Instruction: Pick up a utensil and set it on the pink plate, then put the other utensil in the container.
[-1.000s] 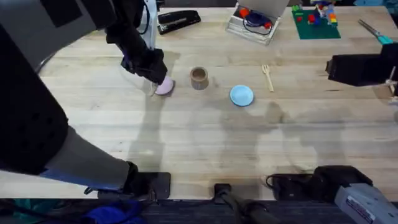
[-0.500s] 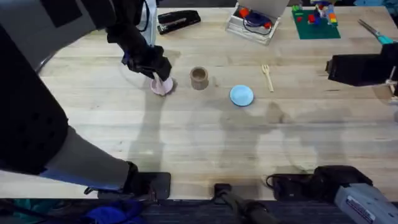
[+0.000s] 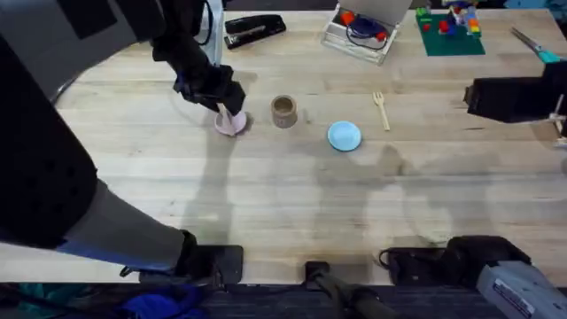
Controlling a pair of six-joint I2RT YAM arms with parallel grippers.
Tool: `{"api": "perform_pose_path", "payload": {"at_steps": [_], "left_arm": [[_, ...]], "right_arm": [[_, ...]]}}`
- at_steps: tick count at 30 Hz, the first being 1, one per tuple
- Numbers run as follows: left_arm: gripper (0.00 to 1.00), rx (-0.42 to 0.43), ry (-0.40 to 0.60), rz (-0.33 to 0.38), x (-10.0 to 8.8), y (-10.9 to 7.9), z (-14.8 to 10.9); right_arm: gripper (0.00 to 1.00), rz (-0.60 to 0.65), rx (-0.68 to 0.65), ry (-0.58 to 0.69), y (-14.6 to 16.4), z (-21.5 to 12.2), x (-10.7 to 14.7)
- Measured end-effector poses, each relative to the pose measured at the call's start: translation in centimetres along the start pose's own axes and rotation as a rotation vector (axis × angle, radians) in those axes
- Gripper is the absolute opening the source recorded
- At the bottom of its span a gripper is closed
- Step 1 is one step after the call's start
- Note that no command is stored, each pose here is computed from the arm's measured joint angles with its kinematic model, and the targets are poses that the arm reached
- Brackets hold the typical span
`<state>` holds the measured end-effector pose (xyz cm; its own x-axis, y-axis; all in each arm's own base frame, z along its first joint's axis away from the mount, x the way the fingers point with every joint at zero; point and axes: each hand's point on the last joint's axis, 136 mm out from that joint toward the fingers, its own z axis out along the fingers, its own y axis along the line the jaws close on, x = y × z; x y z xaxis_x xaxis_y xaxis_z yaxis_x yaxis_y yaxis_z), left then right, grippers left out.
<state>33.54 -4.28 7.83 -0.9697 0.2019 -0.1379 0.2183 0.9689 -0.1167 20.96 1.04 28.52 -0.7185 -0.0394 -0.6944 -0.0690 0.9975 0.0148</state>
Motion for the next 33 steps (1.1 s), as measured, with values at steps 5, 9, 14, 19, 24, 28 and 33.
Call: {"api": "perform_pose_path", "payload": {"at_steps": [5, 9, 14, 19, 24, 28, 33], "left_arm": [[0.879, 0.0, 0.001, -0.005, 0.0, 0.0, 0.0], [0.918, 0.0, 0.006, -0.006, 0.1, 0.0, 0.0], [0.98, 0.016, 0.039, -0.001, 1.0, -0.3, 0.0], [0.995, 0.058, 0.053, 0.016, 1.9, -1.3, -1.1], [0.995, 0.055, -0.045, 0.042, 2.3, -2.1, -5.1], [0.995, 0.046, -0.135, 0.061, 3.2, -2.9, -8.7], [0.995, 0.04, -0.2, 0.073, 4.9, -3.6, -11.8]], "right_arm": [[0.995, 0.0, 0.0, 0.0, 0.0, 0.0, 0.0], [0.996, 0.0, 0.0, 0.0, 0.0, 0.0, 0.0], [0.996, 0.0, 0.0, 0.0, 0.0, 0.0, 0.0], [0.996, 0.0, 0.0, 0.0, 0.0, 0.0, 0.0], [0.996, 0.0, 0.0, 0.0, 0.0, 0.0, 0.0], [0.996, 0.0, 0.0, 0.0, 0.0, 0.0, 0.0], [0.997, 0.0, 0.0, 0.0, 0.0, 0.0, 0.0]]}}
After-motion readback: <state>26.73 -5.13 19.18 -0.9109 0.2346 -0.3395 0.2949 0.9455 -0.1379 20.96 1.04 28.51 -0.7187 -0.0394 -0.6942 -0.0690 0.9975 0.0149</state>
